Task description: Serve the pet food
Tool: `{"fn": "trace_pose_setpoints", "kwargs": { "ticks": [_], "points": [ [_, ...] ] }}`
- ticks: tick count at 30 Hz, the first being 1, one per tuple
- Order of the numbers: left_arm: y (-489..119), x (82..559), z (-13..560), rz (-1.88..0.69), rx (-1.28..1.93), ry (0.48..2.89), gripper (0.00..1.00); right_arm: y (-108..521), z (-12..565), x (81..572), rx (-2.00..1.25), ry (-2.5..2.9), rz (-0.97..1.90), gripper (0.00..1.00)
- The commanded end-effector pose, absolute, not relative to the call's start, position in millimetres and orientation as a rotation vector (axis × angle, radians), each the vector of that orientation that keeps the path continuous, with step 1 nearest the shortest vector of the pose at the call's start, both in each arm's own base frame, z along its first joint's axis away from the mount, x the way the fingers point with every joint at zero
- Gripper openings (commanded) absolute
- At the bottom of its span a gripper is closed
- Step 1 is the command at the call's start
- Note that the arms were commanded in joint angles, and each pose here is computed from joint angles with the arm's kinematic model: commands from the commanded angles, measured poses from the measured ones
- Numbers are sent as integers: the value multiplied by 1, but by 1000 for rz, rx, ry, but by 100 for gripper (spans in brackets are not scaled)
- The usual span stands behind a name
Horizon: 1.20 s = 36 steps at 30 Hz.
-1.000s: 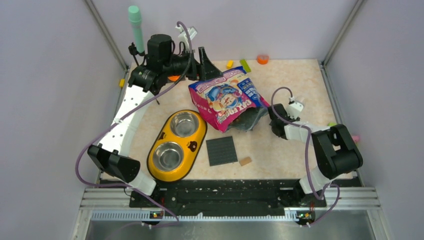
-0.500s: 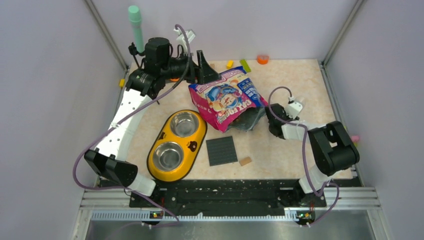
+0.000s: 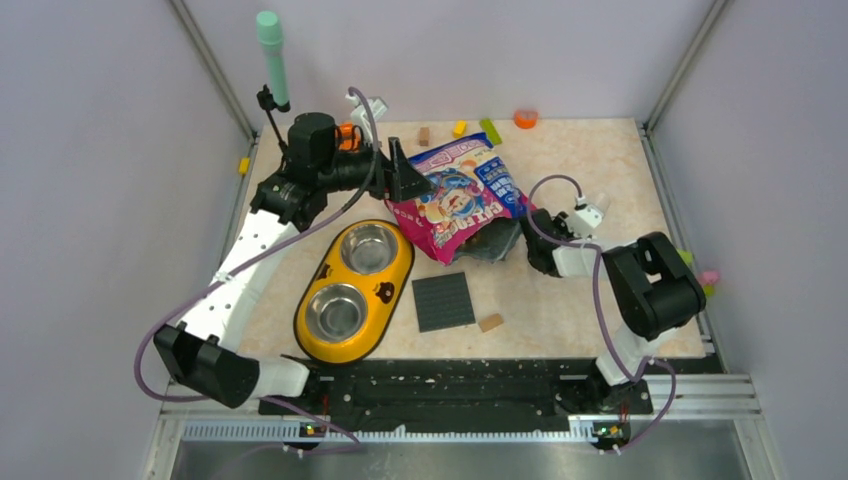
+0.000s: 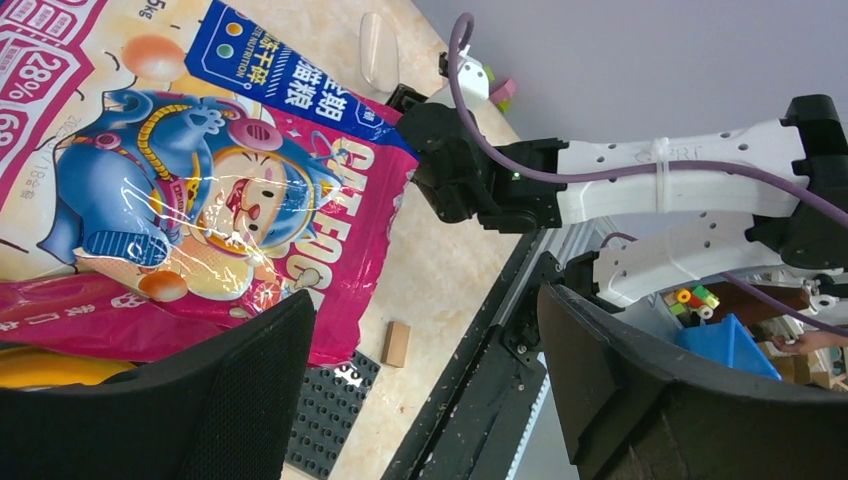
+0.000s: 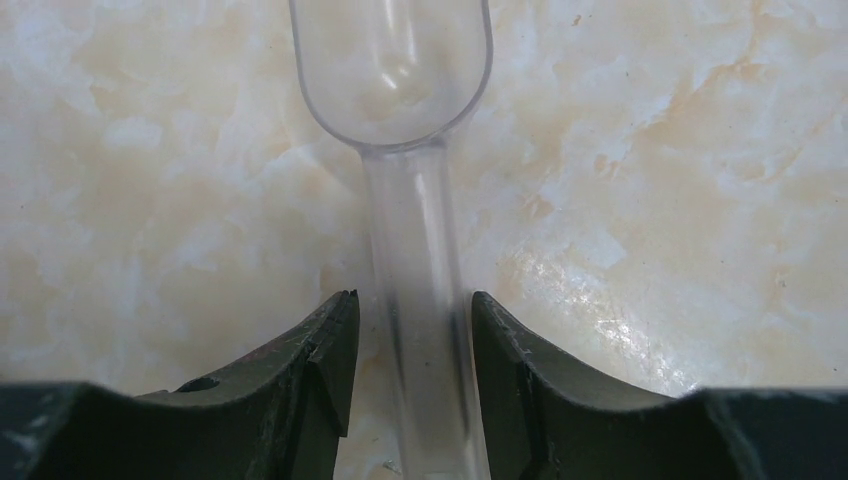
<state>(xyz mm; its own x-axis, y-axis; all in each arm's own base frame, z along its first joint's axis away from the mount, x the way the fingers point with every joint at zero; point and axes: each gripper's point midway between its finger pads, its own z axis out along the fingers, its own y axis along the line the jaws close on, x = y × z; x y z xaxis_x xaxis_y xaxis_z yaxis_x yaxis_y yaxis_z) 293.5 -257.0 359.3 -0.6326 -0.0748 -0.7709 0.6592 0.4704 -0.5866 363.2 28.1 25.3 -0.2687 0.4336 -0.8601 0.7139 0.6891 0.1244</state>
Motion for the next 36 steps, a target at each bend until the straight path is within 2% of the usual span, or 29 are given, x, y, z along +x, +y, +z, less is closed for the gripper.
{"fn": "trace_pose_setpoints", "kwargs": {
  "ticks": [1,2,3,4,5,12,15,22,27,31,36],
  "points": [
    [-257,284,385,-1236,553,1808,86,31,23,363,920,1870,-360,44],
    [-257,283,383,-1239,554,1807,86,30,24,363,921,1867,-362,41],
    [-257,283,381,-1242,553,1809,86,31,24,363,918,1868,-361,30],
    [-258,283,379,-1246,553,1810,86,31,25,364,915,1870,-362,10],
    [-258,285,377,-1247,548,1816,86,31,29,363,922,1871,-368,0],
    [-256,306,375,-1180,453,1874,85,51,101,351,731,2037,-238,0],
    [-256,319,370,-1100,434,1910,85,64,139,332,630,2115,-100,0],
    [-261,343,366,-969,432,1972,84,96,185,262,427,2391,182,0],
    [-271,350,334,-765,520,2028,82,118,204,205,402,2582,405,0],
    [-288,344,315,-590,658,2011,81,108,229,174,434,2597,420,0],
    [-312,329,305,-541,811,2014,81,109,250,149,343,2680,458,0]
  ]
}}
